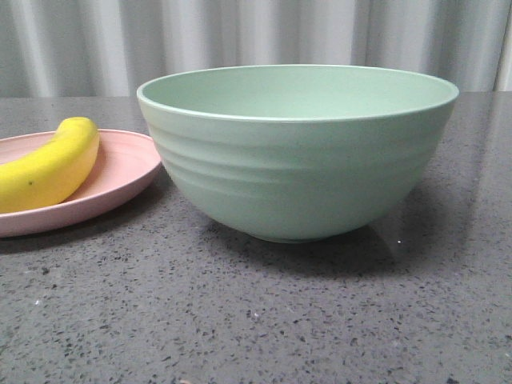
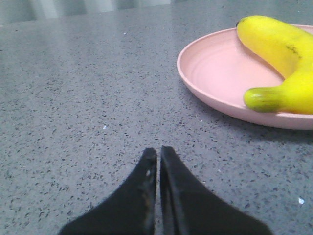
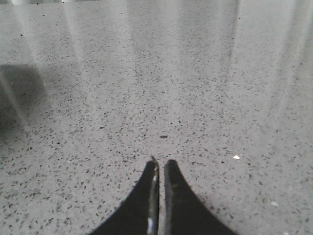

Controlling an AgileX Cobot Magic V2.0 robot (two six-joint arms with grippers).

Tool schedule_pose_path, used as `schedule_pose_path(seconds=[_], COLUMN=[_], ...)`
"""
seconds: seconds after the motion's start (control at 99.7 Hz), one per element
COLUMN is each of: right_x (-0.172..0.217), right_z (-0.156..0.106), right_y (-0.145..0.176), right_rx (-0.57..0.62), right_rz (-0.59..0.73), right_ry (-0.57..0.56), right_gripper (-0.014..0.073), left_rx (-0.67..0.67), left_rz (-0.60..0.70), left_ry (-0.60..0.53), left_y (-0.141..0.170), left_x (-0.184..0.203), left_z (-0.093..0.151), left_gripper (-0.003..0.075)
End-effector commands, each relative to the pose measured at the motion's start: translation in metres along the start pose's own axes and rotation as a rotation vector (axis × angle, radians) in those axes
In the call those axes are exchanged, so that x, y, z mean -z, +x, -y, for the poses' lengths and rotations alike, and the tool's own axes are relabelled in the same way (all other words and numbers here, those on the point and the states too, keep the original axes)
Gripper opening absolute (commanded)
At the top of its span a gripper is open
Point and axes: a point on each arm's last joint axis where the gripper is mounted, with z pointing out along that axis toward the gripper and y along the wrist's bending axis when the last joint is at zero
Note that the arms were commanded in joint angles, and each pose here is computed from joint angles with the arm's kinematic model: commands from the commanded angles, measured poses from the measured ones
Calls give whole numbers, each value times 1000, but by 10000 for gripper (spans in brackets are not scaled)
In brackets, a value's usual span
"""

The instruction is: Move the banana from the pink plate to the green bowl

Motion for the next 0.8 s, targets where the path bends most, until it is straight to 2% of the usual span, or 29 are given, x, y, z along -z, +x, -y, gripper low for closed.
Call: schedule_pose_path(seconds=[0.0,0.181,0.572,0.792], right_x=[-1,-1,-1,0], right_z=[1,1,1,1], right_y=[4,4,3,-4], right_rx=[19,19,19,19], right_rz=[21,21,26,112], right_ry=[11,11,11,16], right_gripper=[-70,-70,-70,-70], left_rx=[4,2,2,18], left_rz=[80,92,217,234], left_ry=[-11,-13,-31,-30], left_y=[-3,-4,-16,-17], left_x=[1,1,3,4], left_z=[-1,-1,-3,-3], left_gripper=[-20,-20,-20,-20])
